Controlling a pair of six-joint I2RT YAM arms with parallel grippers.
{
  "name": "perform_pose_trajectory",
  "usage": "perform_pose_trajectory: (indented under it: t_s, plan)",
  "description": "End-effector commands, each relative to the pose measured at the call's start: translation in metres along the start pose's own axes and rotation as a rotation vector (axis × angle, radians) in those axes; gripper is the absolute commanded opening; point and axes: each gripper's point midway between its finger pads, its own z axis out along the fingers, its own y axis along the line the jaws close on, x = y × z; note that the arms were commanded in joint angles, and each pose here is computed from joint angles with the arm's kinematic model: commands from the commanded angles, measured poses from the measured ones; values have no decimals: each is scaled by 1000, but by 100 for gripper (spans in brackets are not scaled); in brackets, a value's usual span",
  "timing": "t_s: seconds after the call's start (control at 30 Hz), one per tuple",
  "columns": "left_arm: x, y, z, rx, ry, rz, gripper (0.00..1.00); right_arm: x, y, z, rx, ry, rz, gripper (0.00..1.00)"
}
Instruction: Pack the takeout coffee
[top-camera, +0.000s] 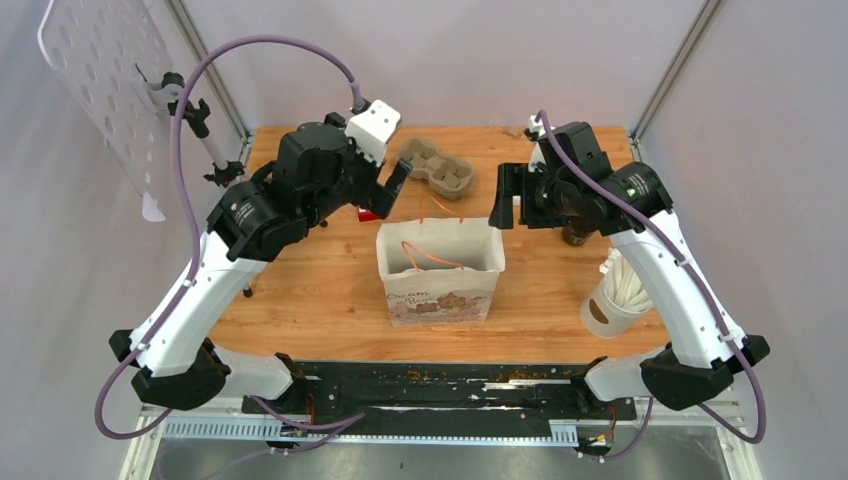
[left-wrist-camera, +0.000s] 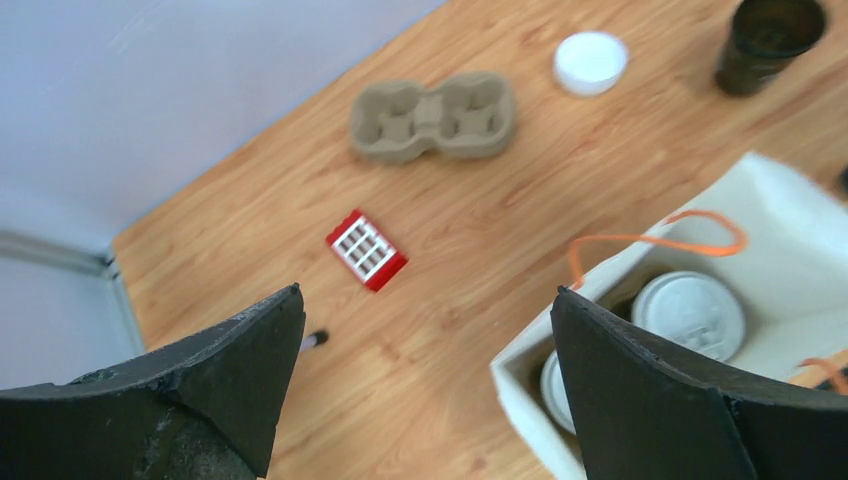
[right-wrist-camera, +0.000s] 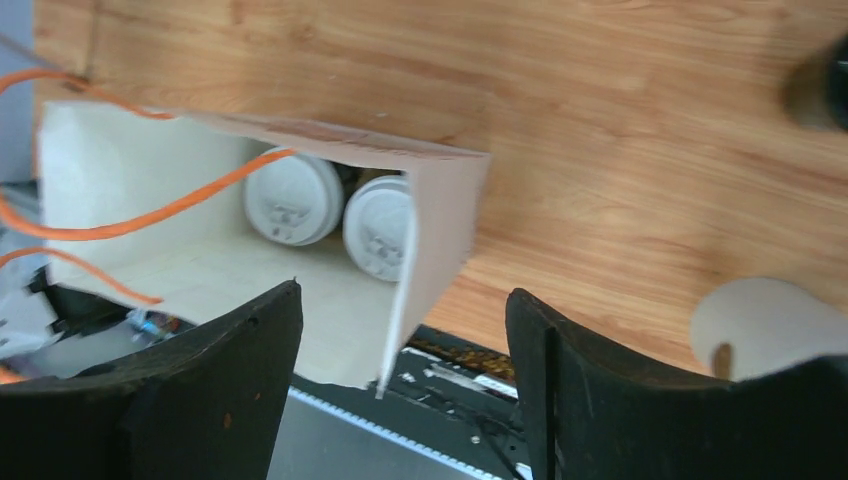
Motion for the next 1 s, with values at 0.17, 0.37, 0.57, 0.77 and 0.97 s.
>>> perform_pose_trajectory:
  t_s: [0.17,0.37,0.57,0.77,0.97]
  plan:
    - [67,43,-30,-263,139,-39,100,33,-109,-52,484,-63,42,100]
    - [94,67,-50,-421,85,-93,100,76,-135,-57,592,36,117,100]
    - [134,68,-55,-468,88,-156,100,100,-142,-50,604,79,159,75]
    - [134,67,-63,-434,1,-186,100,100,-172,-45,728,79,84,54]
    - [129,65,-65,-404,-33,-159,100,97,-187,-26,731,66,58,41]
